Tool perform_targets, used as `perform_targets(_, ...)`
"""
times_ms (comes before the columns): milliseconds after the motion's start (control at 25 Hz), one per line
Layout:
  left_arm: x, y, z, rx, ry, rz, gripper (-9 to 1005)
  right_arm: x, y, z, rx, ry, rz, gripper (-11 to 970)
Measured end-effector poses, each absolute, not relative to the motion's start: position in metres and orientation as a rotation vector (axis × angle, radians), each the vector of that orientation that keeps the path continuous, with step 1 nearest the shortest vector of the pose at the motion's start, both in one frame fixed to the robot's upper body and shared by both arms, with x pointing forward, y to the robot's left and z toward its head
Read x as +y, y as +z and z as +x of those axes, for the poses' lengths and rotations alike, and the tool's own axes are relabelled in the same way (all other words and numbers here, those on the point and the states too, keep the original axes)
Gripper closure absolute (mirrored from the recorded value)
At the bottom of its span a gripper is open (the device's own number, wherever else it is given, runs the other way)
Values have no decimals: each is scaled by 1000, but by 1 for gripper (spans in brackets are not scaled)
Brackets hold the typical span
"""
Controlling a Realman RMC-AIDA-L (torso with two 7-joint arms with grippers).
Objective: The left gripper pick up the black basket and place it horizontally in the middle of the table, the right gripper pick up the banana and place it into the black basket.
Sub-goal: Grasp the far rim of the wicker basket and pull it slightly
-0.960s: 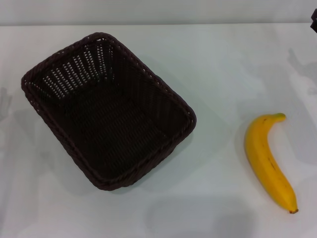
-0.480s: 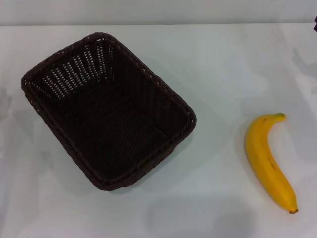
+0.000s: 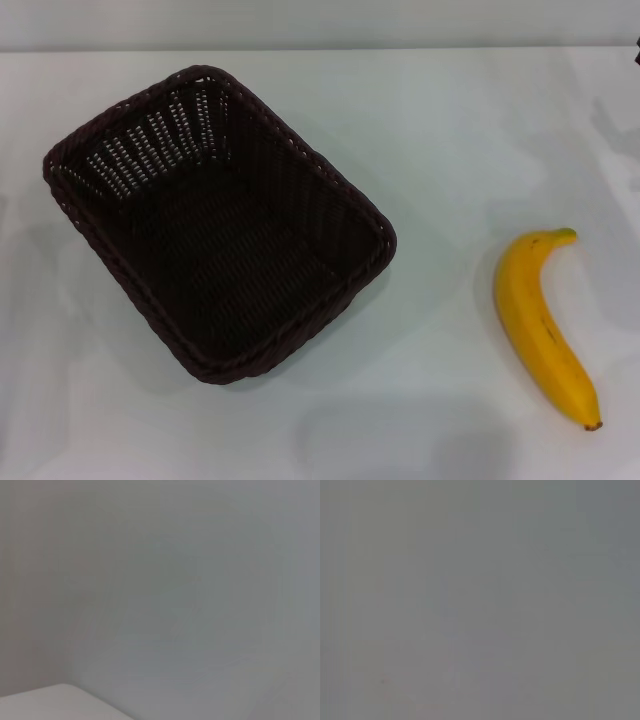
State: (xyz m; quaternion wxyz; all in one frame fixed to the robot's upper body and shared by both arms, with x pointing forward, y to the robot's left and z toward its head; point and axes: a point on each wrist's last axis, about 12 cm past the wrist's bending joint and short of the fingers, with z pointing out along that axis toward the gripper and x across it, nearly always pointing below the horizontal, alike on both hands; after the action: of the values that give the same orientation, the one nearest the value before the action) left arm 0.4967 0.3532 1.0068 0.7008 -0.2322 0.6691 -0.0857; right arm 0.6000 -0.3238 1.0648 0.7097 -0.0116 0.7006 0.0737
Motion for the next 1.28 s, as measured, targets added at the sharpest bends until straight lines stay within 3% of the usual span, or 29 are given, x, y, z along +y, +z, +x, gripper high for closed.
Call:
perform_targets(280,365,1012,501,1480,-288,-553,174,-320,1066,600,1545,176,-38,92)
perform_targets(640,385,1035,520,1586,-483,-424,195,-319,1066,600,1535,187,-46,92)
perform_targets(880,416,1077,549,1769,-716,-374,209,-314,1065,598,1536,202,-83,92)
perform_targets(1280,406,1155,617,2060,-737,17,232,-313,1061,594,1550,208,-91,93)
